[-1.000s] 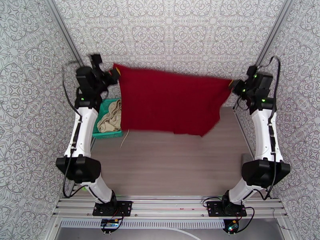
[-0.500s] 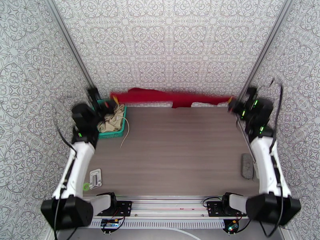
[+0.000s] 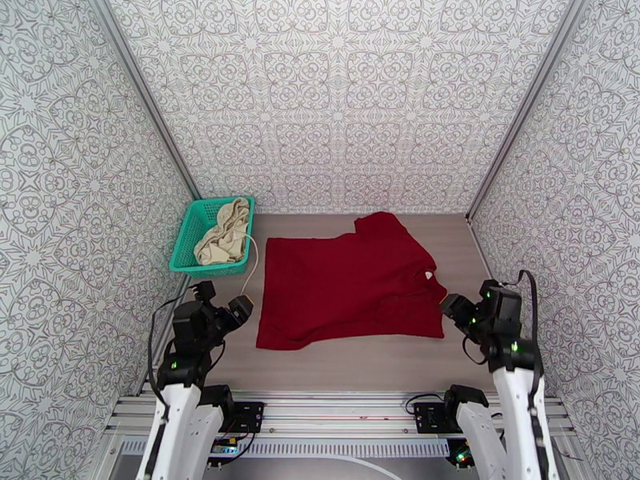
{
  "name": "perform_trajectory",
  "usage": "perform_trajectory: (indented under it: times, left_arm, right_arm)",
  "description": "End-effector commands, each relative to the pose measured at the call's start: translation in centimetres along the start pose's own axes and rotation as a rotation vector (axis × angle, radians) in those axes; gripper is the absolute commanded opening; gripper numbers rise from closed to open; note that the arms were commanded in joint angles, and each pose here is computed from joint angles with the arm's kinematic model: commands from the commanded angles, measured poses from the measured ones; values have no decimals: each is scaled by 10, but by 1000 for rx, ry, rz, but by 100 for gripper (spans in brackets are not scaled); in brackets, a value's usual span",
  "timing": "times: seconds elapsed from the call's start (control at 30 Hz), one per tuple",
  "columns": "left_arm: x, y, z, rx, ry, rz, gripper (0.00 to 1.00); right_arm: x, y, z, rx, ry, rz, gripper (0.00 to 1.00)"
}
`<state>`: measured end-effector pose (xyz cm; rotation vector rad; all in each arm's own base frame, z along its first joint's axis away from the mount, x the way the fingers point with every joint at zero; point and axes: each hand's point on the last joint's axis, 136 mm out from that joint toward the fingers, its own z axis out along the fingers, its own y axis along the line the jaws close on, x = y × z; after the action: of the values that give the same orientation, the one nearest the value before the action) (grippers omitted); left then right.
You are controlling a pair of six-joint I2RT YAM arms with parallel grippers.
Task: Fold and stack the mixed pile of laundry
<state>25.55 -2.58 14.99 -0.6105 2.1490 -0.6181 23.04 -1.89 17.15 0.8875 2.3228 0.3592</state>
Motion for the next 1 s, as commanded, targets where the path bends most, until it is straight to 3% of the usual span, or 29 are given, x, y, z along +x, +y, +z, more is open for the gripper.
perform_trajectory:
  times: [0.0, 0.2, 0.43, 0.67, 0.97]
  left_arm:
    - [10, 15, 11, -140, 124, -36, 65]
    - [17, -32, 51, -68, 237, 129, 63]
    - [16, -74, 146, 30, 351, 174, 59]
    - [-6, -56, 235, -25, 412, 104, 53]
    - [-35, -24, 292, -71, 447, -25, 54]
  right_arm:
    - [8, -13, 16, 105, 127, 2, 64]
    - [-11, 14, 52, 44, 189, -70, 58]
    - [-35, 68, 134, 21, 260, -200, 55]
    - [-62, 98, 229, 19, 327, -170, 50]
    - [-82, 106, 303, 84, 388, -104, 52]
